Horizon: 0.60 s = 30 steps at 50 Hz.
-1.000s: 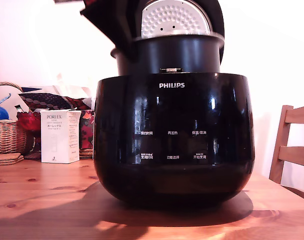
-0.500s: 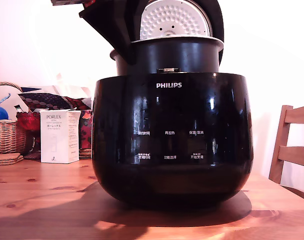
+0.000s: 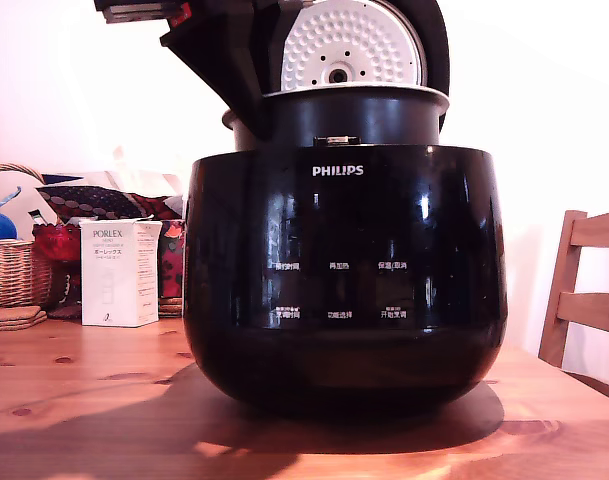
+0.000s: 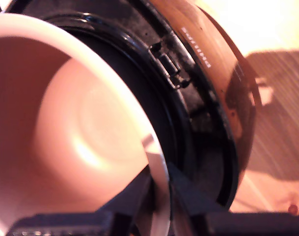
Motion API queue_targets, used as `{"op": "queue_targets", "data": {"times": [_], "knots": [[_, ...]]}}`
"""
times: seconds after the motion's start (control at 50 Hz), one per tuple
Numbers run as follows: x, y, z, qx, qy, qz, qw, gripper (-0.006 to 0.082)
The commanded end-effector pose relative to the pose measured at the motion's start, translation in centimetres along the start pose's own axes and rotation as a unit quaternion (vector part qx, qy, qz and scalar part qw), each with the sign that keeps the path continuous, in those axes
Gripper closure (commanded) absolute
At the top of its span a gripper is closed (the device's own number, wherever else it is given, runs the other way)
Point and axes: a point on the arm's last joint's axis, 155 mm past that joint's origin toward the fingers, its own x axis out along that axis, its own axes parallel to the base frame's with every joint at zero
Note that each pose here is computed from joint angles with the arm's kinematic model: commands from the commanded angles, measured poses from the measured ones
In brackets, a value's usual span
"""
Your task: Place the pot you are holding inside the rice cooker
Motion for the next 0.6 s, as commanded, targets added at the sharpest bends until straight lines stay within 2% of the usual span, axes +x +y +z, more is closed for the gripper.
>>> {"op": "queue_targets", "data": {"times": [0.0, 0.58], "knots": [[-0.1, -0.5, 0.4, 0.003, -0.008, -0.013, 1.000, 0.0791], [1.4, -0.9, 0.7, 0.004, -0.010, -0.032, 0.999, 0.0791]]}}
